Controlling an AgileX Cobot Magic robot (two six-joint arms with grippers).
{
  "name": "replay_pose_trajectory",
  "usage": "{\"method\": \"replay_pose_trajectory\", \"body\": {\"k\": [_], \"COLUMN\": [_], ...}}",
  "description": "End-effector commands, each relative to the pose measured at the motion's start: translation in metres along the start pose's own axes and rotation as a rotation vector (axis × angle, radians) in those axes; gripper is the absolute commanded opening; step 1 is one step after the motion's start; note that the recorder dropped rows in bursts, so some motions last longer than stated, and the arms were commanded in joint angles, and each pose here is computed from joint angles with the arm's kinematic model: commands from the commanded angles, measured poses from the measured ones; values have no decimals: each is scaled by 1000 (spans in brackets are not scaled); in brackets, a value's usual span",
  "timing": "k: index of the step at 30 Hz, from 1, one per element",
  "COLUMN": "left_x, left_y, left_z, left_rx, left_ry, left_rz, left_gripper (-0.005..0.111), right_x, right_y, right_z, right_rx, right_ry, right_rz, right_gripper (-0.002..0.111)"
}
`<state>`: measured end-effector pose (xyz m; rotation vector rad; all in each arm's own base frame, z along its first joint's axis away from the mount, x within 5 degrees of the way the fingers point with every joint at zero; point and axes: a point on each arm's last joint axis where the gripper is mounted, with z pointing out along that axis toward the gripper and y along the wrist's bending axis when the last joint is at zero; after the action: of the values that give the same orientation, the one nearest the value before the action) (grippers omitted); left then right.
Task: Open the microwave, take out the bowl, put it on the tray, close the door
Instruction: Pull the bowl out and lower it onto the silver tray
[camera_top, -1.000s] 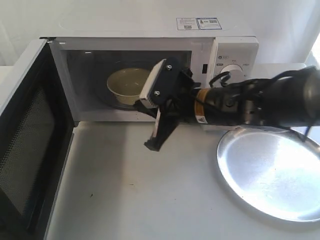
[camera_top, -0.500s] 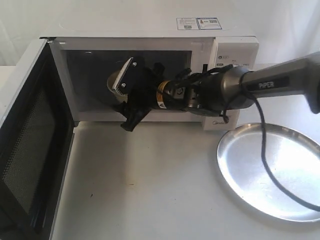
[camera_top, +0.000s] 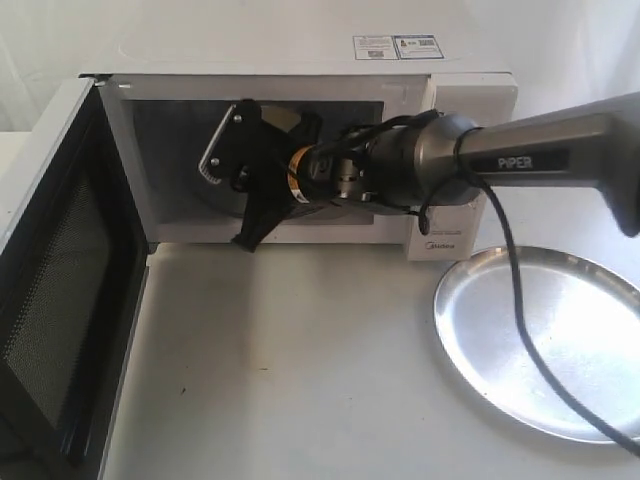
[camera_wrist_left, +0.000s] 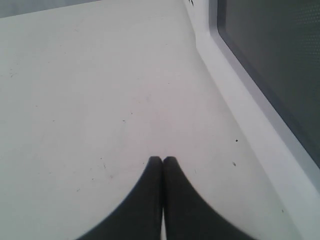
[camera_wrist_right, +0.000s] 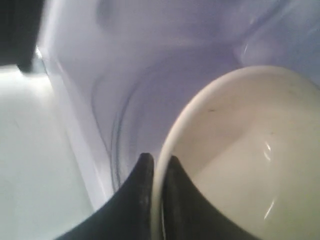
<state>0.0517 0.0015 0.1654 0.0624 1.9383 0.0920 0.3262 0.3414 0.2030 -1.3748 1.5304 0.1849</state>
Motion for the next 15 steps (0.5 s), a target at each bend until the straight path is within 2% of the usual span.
{"method": "replay_pose_trajectory", "body": {"k": [1, 4, 8, 11, 15], "left_x": [-1, -1, -1, -1, -1], "left_y": [0, 0, 0, 0, 0], "left_z": [0, 0, 0, 0, 0], "left_rx": [7, 7, 7, 7, 7], "left_ry": [-7, -7, -7, -7, -7], "left_rz": [-7, -7, -7, -7, -7], "left_gripper": [0, 0, 0, 0, 0], "right_x": [-41, -37, 4, 40, 72], "right_y": [5, 12, 28, 45, 67], "right_z": [-44, -68, -95, -117, -145], "right_rx": [3, 41, 86, 10, -76], "right_ry": [-91, 27, 383, 671, 851], "right_rz": [89, 148, 163, 105, 140], "right_gripper": [0, 0, 0, 0, 0]}}
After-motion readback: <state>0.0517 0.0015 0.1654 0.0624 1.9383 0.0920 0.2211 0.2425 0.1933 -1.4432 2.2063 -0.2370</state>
